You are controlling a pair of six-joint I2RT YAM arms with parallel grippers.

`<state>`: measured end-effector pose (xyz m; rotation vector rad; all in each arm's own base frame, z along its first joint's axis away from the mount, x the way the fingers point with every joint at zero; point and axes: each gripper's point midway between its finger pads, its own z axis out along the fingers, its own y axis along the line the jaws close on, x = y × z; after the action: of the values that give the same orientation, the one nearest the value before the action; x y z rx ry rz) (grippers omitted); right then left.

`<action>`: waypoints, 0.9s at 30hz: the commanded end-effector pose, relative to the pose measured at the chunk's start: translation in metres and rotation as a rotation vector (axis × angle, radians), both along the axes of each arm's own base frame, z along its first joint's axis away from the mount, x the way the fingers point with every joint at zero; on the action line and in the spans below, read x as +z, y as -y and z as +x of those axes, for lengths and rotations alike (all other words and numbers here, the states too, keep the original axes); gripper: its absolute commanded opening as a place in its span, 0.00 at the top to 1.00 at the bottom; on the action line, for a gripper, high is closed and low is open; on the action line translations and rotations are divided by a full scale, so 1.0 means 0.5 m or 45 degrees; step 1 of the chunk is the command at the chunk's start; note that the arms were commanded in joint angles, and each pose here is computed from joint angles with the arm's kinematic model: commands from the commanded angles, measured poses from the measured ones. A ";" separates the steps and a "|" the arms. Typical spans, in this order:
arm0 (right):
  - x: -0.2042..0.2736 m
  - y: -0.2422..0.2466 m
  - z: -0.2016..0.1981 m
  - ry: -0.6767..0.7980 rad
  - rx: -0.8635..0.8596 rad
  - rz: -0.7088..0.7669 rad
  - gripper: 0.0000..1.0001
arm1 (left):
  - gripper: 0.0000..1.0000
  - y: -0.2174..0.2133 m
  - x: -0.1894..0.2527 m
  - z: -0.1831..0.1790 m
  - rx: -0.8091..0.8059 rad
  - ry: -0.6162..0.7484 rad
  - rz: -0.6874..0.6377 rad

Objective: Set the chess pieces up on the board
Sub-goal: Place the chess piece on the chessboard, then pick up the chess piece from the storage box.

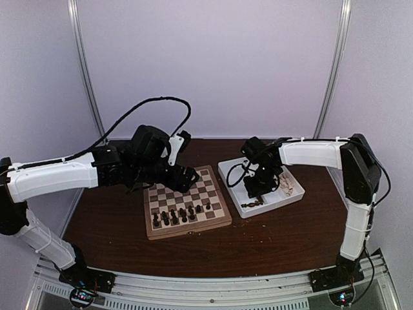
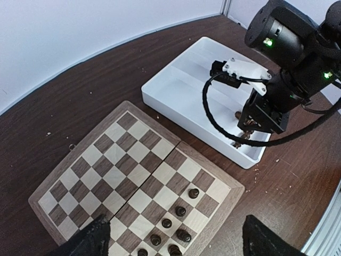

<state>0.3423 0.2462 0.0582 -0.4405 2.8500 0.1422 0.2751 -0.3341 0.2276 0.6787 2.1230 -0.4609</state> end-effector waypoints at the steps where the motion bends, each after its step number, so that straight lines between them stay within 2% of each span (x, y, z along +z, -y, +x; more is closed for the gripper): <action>1: -0.012 0.021 0.019 0.004 -0.025 -0.118 0.70 | 0.14 0.008 0.010 0.006 0.004 0.026 -0.043; 17: -0.045 0.080 0.037 0.031 -0.072 -0.350 0.69 | 0.16 0.005 -0.003 0.011 0.021 0.025 -0.007; 27: -0.089 0.082 0.026 -0.020 -0.096 -0.324 0.72 | 0.16 0.004 -0.010 0.007 0.018 0.011 -0.005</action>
<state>0.3560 0.2150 0.0292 -0.4236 2.8798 -0.2008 0.2771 -0.3339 0.2218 0.6768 2.1306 -0.4434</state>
